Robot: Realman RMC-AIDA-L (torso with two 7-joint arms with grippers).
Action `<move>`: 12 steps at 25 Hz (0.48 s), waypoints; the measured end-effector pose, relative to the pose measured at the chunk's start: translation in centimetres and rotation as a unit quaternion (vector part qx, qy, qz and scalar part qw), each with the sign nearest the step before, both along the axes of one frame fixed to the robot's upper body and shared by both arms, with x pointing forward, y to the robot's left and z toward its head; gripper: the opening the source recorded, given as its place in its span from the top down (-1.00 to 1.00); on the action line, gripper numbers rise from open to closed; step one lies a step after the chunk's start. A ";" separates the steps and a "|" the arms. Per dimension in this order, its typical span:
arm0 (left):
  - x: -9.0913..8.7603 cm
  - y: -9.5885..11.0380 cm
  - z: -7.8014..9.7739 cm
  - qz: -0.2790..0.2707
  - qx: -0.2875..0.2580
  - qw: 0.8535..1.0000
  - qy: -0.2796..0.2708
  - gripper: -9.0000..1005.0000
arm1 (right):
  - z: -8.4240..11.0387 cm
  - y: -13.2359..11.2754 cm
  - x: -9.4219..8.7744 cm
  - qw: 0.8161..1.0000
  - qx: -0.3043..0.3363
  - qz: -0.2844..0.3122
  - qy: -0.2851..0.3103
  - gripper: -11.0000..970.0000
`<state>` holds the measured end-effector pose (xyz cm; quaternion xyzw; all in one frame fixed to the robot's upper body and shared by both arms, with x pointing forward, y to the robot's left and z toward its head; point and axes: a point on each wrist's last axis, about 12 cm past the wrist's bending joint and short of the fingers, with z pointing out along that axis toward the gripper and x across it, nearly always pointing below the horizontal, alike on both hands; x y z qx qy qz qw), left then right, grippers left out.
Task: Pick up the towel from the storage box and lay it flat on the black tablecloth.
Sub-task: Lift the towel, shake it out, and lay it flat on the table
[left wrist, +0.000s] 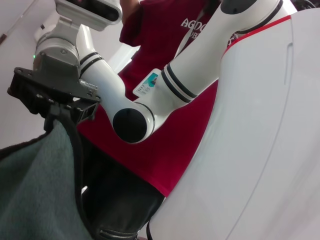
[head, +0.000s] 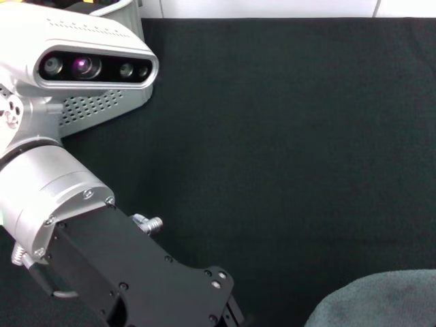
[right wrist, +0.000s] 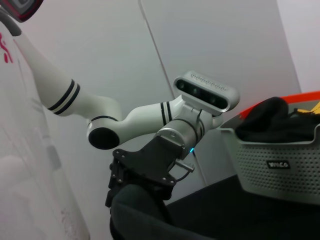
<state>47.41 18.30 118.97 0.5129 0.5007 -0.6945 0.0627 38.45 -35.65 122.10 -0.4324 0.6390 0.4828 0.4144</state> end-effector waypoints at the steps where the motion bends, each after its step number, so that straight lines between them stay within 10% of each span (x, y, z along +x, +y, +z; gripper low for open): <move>1: 0.0 -0.1 0.0 -0.002 0.000 1.000 0.001 0.88 | 0.0 0.0 0.0 1.000 -0.001 0.001 0.002 0.97; 12: 0.2 -1.1 -0.1 0.000 -0.013 1.000 0.004 0.88 | 0.2 -1.1 -0.5 1.000 -0.012 0.000 0.027 0.97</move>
